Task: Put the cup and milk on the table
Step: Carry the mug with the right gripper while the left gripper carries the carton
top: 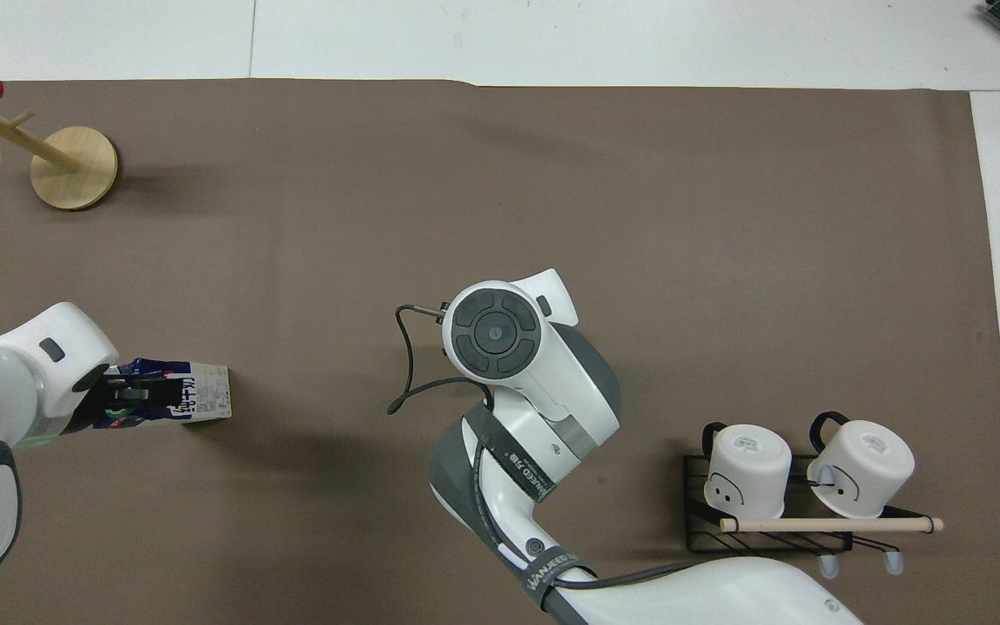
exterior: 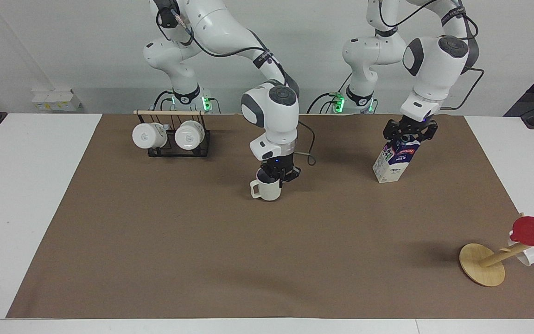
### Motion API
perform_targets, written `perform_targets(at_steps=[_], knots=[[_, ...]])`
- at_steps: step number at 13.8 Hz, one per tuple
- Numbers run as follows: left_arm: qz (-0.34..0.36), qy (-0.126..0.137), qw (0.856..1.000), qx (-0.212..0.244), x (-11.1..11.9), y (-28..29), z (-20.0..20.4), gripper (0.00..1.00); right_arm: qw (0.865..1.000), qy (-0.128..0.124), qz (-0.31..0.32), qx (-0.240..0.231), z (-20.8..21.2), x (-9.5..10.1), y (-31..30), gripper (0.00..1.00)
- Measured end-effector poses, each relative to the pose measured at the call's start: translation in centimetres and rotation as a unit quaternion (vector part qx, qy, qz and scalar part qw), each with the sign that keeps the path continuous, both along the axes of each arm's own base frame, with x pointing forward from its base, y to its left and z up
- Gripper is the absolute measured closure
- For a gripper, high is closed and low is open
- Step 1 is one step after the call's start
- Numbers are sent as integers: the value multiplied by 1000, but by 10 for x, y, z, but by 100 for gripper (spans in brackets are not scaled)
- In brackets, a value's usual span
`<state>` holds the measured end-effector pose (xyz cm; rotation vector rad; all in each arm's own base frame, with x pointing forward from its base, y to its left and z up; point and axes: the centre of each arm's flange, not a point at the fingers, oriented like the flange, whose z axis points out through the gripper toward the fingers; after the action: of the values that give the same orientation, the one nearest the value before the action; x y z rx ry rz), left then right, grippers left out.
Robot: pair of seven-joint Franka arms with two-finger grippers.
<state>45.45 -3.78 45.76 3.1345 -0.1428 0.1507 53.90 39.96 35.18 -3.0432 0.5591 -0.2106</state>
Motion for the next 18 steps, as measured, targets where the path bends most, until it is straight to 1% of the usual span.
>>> perform_targets(at_steps=[2, 3, 4, 5, 6, 9, 11, 12, 14, 15, 16, 18], knots=[[0, 0, 1000, 0, 0, 0, 0, 26, 1000, 1, 0, 0, -1, 0, 0, 96], [0, 0, 1000, 0, 0, 0, 0, 26, 1000, 0, 0, 0, -1, 0, 0, 95], [1, 0, 1000, 0, 0, 1, 0, 34, 1000, -1, 0, 1, -2, 0, 0, 89], [1, 0, 1000, 0, 0, 1, 0, 40, 1000, -2, 1, 2, -2, 0, 0, 79], [1, 0, 1000, 0, 0, 1, 0, 40, 1000, -2, 1, 2, -2, 0, 0, 66], [3, 0, 1000, -1, 0, 2, 0, 42, 1000, -9, 2, 4, 2, 3, 0, 36], [6, -1, 1000, -1, 1, 2, 2, 42, 1000, -18, 6, 6, 13, 8, -4, 12], [13, -2, 1000, -2, 2, 1, 6, 42, 1000, -26, 10, 8, 23, 12, -9, 2], [23, 0, 1000, -3, 5, -7, 18, 42, 999, -38, 20, 8, 49, 23, -31, 0], [27, 0, 1000, -5, 6, -16, 22, 43, 999, -40, 30, 3, 67, 30, -49, 0], [30, -1, 1000, -6, 7, -26, 25, 45, 998, -38, 39, -3, 84, 35, -70, 0], [32, -4, 999, -10, 5, -57, 28, 46, 998, -31, 61, -18, 119, 41, -114, 0]])
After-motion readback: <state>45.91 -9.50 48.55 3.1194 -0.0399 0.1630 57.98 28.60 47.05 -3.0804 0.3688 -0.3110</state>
